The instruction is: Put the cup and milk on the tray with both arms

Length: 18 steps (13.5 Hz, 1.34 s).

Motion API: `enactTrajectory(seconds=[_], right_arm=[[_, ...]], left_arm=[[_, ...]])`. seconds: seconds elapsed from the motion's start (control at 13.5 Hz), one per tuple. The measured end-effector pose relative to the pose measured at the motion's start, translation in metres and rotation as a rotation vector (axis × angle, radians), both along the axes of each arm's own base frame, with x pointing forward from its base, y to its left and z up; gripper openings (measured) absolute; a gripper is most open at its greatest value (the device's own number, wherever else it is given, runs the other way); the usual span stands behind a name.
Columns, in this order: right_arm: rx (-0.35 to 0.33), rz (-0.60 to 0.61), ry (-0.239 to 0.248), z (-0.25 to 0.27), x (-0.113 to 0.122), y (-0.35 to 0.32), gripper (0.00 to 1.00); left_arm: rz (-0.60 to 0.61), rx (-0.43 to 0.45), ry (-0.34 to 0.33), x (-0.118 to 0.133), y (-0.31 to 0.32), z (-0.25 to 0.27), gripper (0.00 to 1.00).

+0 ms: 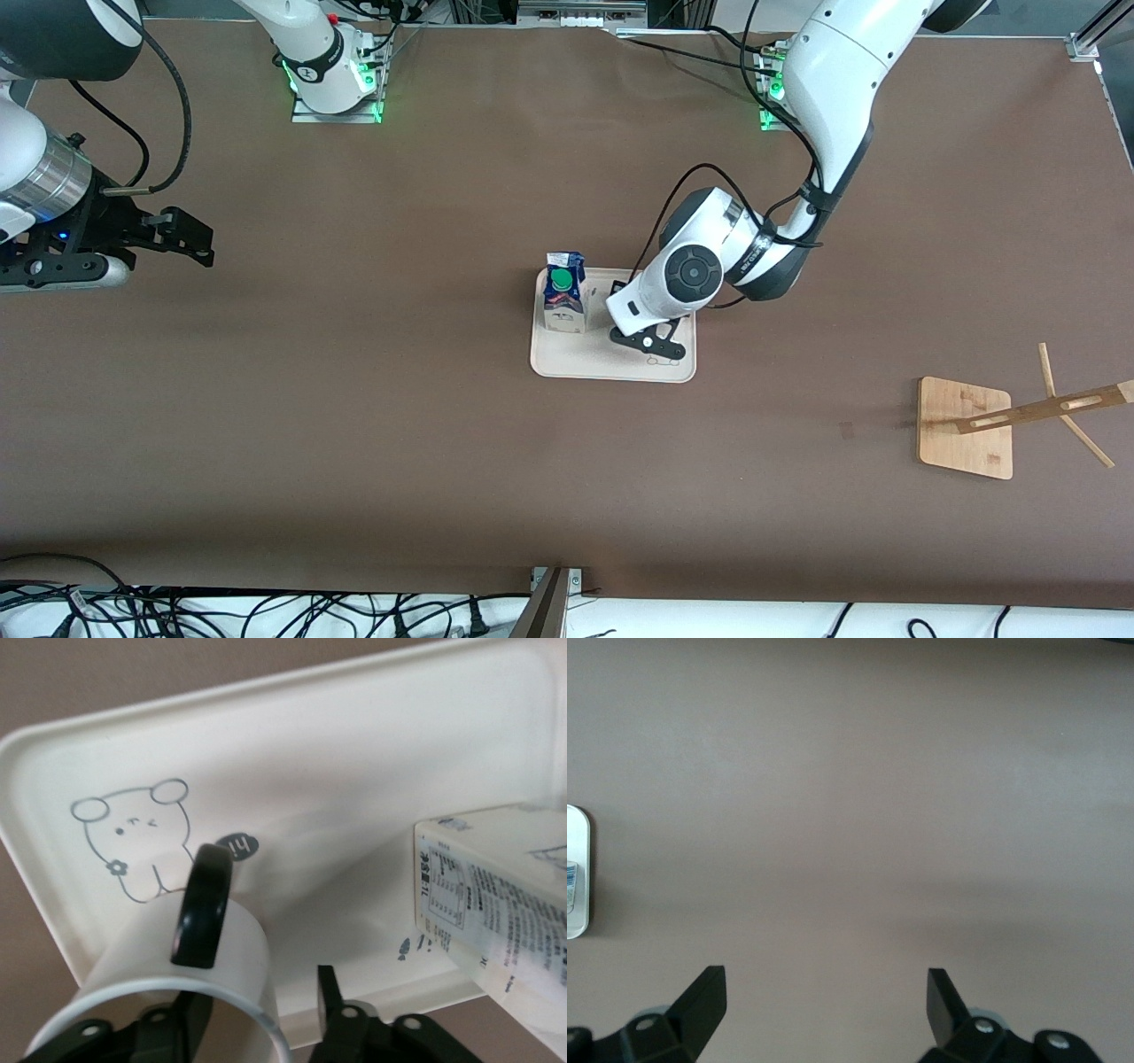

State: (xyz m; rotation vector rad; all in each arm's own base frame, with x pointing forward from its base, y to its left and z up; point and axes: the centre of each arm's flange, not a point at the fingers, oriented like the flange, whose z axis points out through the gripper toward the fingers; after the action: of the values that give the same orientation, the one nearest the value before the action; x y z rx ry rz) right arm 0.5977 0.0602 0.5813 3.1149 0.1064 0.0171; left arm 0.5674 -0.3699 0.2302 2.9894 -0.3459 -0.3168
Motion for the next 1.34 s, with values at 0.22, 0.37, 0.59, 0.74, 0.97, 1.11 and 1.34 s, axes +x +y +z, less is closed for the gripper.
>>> enactTrajectory(seconds=[0.22, 0.37, 0.59, 0.74, 0.97, 1.11, 1.34], right_arm=[[0.0, 0.0, 0.0, 0.0, 0.0, 0.0, 1.0], [0.0, 0.0, -0.001, 0.0, 0.0, 0.0, 1.0], [0.0, 0.001, -0.001, 0.0, 0.0, 0.0, 1.0], [0.0, 0.001, -0.001, 0.0, 0.0, 0.001, 1.0], [0.0, 0.001, -0.002, 0.001, 0.0, 0.001, 1.0], [0.0, 0.002, -0.002, 0.001, 0.0, 0.001, 1.0], [0.001, 0.004, -0.003, 0.001, 0.0, 0.002, 1.0]], left_arm=[[0.025, -0.012, -0.062, 0.02, 0.01, 0.037, 0.92], [0.042, -0.007, -0.097, 0.029, 0.022, 0.073, 1.0], [0.078, 0.014, -0.103, 0.041, 0.053, 0.126, 1.0], [0.093, 0.039, -0.062, 0.047, 0.073, 0.161, 1.0], [0.119, 0.078, 0.009, 0.056, 0.107, 0.221, 1.0], [0.168, 0.097, 0.022, 0.066, 0.144, 0.254, 1.0], [0.277, 0.113, -0.043, 0.082, 0.21, 0.295, 1.0]])
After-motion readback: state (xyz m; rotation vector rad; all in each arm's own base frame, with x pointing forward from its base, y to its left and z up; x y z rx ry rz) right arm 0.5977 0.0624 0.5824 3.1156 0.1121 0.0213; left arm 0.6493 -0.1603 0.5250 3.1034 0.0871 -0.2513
